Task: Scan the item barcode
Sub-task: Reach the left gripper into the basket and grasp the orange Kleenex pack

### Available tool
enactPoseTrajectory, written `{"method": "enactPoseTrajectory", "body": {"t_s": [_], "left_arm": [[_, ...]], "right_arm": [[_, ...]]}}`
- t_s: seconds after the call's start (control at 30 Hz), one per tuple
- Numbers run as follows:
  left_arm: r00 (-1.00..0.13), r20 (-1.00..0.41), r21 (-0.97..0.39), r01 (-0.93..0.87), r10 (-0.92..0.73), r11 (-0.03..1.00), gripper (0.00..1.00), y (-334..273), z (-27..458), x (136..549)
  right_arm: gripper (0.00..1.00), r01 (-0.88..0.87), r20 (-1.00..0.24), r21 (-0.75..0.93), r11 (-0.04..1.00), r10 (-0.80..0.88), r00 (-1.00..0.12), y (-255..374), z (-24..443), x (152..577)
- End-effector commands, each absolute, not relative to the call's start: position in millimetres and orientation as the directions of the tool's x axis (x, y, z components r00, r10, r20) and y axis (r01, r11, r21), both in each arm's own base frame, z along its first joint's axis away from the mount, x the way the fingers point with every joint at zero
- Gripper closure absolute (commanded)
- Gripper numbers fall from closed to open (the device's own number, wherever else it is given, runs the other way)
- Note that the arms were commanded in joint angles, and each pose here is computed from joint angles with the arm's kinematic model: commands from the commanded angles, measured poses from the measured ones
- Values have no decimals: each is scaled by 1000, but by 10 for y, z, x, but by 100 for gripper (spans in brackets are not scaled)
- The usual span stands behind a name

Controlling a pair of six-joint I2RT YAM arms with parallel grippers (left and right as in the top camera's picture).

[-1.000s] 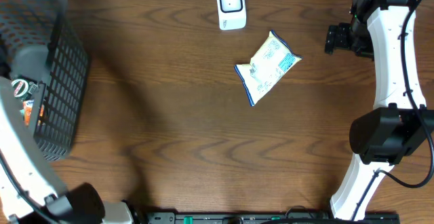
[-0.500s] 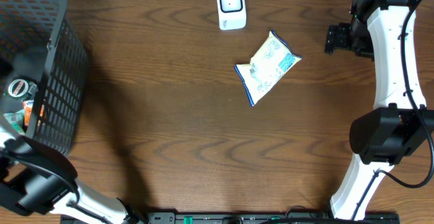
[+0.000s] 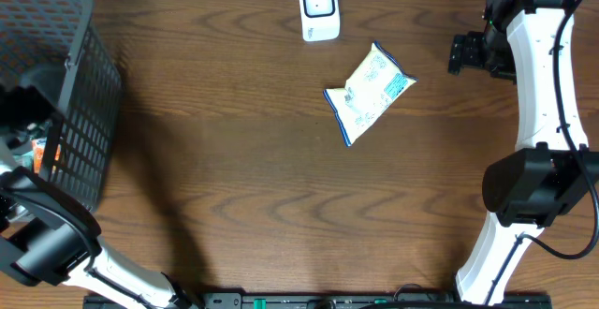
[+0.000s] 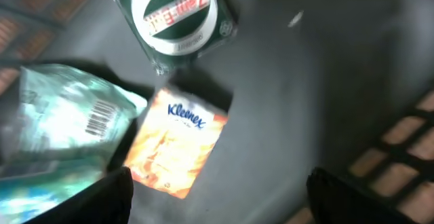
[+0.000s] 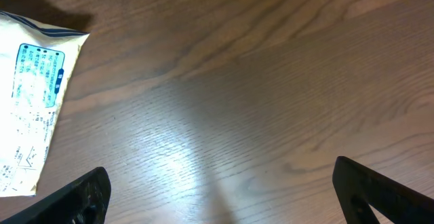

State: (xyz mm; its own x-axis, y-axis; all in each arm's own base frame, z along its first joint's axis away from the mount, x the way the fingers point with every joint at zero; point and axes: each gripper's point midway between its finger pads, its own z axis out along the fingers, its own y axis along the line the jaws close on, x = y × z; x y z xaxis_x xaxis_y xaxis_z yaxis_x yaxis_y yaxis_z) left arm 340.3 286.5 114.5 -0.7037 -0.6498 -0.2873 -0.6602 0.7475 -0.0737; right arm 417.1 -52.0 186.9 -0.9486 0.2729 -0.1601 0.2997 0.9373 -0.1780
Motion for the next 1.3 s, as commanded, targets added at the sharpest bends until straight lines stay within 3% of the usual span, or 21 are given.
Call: {"method": "enactPoseTrajectory", "body": {"t_s": [0.0,0.27,0.43,0.67,0.8,0.93,1.13,1.27], "left_arm": [[-722,-235,-55,-658,-650,751,19,2822,844,3304],[-737,-243,-50,-640,-631,767,20,2792,525,3271],[-744,-240,-47,-633,-624,773,27,2787,405,3263],[-749,-205,7,-645,-630,764,50,2831,271,3166],[-747,-201,32,-651,-633,758,76,2858,263,3130],[-745,-193,72,-659,-638,748,91,2900,264,3067],[-709,-198,80,-700,-677,709,93,2920,281,3043],[-654,-235,-113,-716,-719,689,93,2727,480,3288]], "right_arm": [[1,326,-199,-177,929,291,-936,-559,1990,4179],[1,326,-199,-177,929,291,-936,-559,1990,4179],[1,326,-199,-177,929,291,-936,-559,1990,4179],[1,326,-198,-177,929,291,-936,-559,1990,4178],[1,326,-199,-177,929,291,-936,-559,1990,4179],[1,326,-199,-177,929,291,-936,-559,1990,4179],[1,326,-199,-177,929,291,-936,-559,1990,4179],[1,326,-199,-177,929,291,-936,-559,1990,4179]]}}
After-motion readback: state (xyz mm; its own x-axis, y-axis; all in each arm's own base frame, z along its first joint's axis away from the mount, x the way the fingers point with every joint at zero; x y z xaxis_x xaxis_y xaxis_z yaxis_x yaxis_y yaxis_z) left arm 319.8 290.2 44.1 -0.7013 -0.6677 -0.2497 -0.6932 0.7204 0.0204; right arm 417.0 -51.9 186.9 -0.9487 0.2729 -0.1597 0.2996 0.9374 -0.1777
